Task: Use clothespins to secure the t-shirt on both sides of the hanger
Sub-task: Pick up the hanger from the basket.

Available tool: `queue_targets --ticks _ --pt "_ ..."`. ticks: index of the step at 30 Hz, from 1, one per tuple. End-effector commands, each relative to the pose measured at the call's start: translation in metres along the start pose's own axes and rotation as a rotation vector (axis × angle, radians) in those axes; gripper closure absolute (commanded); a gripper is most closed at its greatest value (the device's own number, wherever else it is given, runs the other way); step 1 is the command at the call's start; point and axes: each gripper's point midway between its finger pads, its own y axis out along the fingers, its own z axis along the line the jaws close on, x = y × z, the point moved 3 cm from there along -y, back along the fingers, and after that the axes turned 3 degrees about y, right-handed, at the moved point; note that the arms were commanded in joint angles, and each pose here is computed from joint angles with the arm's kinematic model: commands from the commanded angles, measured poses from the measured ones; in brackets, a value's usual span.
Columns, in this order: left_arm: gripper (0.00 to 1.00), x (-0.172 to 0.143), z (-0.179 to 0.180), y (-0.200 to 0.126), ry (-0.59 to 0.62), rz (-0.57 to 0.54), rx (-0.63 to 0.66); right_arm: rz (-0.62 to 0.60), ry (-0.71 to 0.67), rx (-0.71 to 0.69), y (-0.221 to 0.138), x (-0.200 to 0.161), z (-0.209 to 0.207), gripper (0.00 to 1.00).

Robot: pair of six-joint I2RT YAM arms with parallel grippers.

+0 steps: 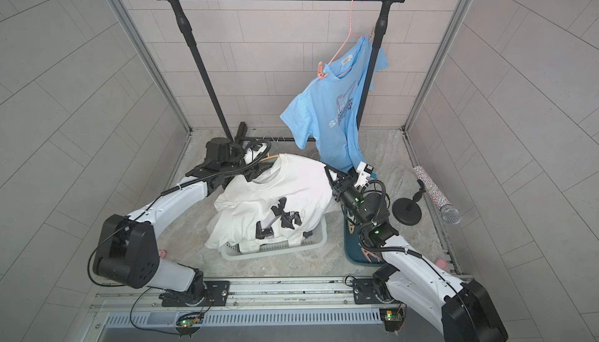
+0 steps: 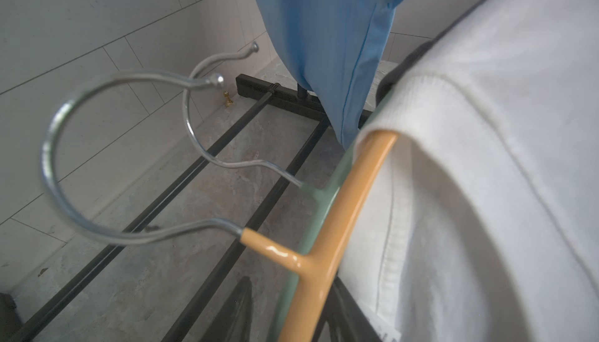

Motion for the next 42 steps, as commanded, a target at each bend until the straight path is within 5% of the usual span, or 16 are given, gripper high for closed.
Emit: queue_targets --ticks 1,4,8,15,19,29,37,42 --pt "0.6 0.0 -0.012 0.002 0.02 -0.004 -0.1 0.023 0.015 0.228 -0.006 -0.003 0.062 1.0" --pt "0.67 -0.002 -0.008 0.005 0.018 -0.004 -0.078 0.031 0.005 0.223 -0.005 -0.004 0.062 1.0" --pt "0.9 0.006 -0.002 0.002 0.045 -0.036 -0.033 0.029 -0.003 0.228 -0.006 -0.004 0.064 1.0" --pt "0.99 0.026 0.011 -0.018 0.161 -0.06 0.133 0.034 -0.012 0.223 -0.006 -0.005 0.064 1.0" --pt "1.0 0.046 0.015 -0.041 0.23 -0.047 0.22 0.058 -0.056 0.143 -0.005 -0.009 0.05 1.0" --pt "1.0 0.066 -0.022 -0.088 0.264 0.005 0.207 0.136 -0.303 -0.242 -0.027 -0.016 -0.015 1.0" --pt "1.0 0.029 -0.06 -0.092 0.167 0.167 0.181 0.234 -0.513 -0.569 -0.052 -0.014 -0.072 1.0" --pt "1.0 -0.005 -0.079 -0.078 0.187 0.281 0.211 0.265 -0.548 -0.639 -0.059 -0.014 -0.105 1.0"
